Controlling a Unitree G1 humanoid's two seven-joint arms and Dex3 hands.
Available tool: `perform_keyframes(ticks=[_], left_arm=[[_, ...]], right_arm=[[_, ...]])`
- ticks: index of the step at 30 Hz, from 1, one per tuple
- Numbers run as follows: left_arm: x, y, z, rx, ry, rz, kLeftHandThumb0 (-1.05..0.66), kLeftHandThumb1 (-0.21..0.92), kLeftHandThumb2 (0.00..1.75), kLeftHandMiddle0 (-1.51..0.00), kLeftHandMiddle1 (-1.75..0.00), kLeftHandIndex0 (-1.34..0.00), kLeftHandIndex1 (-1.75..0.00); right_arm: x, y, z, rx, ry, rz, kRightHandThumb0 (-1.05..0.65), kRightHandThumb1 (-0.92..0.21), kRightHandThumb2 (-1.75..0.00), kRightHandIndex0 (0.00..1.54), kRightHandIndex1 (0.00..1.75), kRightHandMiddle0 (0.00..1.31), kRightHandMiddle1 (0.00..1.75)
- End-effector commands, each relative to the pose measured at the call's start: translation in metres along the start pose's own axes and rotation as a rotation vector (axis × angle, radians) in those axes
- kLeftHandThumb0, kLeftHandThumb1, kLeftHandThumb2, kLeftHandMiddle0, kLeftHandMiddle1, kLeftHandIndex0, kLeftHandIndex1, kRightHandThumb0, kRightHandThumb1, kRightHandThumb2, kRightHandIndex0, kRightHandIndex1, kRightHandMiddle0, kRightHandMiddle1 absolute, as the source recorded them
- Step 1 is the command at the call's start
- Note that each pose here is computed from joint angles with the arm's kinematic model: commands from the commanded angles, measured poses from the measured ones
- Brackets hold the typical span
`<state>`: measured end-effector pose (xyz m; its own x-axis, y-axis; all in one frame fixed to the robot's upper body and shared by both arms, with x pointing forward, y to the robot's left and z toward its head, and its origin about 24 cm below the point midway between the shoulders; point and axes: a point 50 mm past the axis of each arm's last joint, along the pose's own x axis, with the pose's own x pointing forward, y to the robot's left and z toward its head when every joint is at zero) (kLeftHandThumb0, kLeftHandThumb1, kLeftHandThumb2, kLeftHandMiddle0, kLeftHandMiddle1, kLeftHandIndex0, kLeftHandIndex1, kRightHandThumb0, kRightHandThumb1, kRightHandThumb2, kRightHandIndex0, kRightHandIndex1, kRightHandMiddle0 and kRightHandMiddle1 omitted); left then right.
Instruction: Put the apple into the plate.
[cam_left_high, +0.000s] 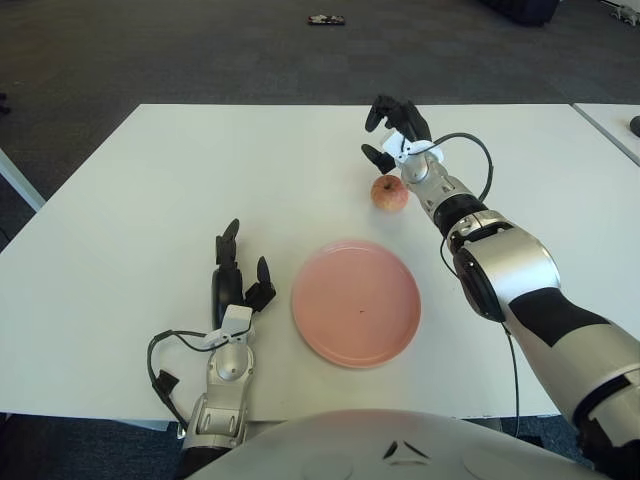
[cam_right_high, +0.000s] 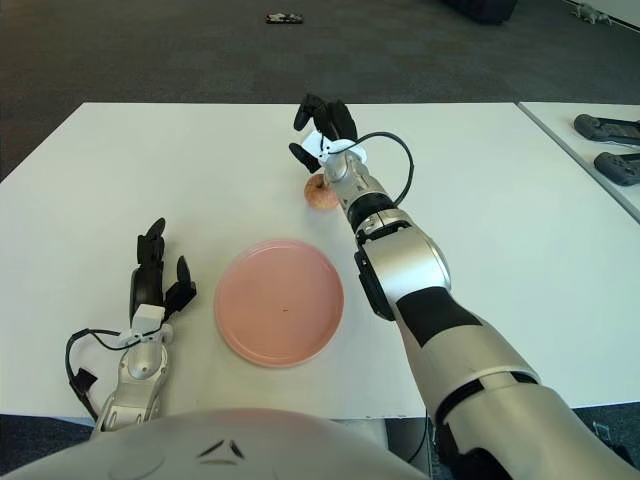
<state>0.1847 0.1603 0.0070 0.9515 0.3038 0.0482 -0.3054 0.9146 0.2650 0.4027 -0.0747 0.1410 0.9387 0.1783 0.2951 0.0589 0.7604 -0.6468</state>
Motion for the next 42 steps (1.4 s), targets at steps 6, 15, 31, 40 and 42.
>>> perform_keyframes(ticks=[6,15,31,40,42], left_arm=[[0.006,0.001,0.001,0.003,-0.003,-0.008,-0.84,0.92,0.94,-0.23,-0.10,0.00,-0.60],[0.009,0.000,0.002,-0.007,-0.005,-0.014,-0.83,0.92,0.93,-0.23,-0.10,0.00,-0.57],[0.010,0.001,0.000,0.006,0.000,-0.026,-0.85,0.92,0.94,-0.22,-0.09,0.00,-0.60],[0.011,0.002,-0.001,0.007,0.000,-0.025,-0.84,0.92,0.94,-0.22,-0.09,0.00,-0.60],[0.011,0.002,-0.001,0.008,-0.001,-0.023,-0.84,0.92,0.94,-0.22,-0.09,0.00,-0.61]], right_arm=[[0.005,-0.014,0.008,0.059,-0.076,-0.038,0.00,-0.03,-1.60,0.88,1.60,0.60,1.75],[0.003,-0.019,0.009,0.086,-0.121,-0.043,0.00,-0.03,-1.61,0.86,1.65,0.59,1.75],[0.003,-0.022,-0.012,-0.056,-0.010,0.062,-0.01,-0.05,-1.62,0.83,1.72,0.57,1.75],[-0.008,-0.009,-0.038,-0.338,0.118,0.281,-0.86,-0.86,-0.41,0.04,0.71,0.04,0.91],[-0.010,-0.006,-0.041,-0.407,0.127,0.309,-0.95,-0.89,-0.36,0.02,0.40,0.02,0.61]])
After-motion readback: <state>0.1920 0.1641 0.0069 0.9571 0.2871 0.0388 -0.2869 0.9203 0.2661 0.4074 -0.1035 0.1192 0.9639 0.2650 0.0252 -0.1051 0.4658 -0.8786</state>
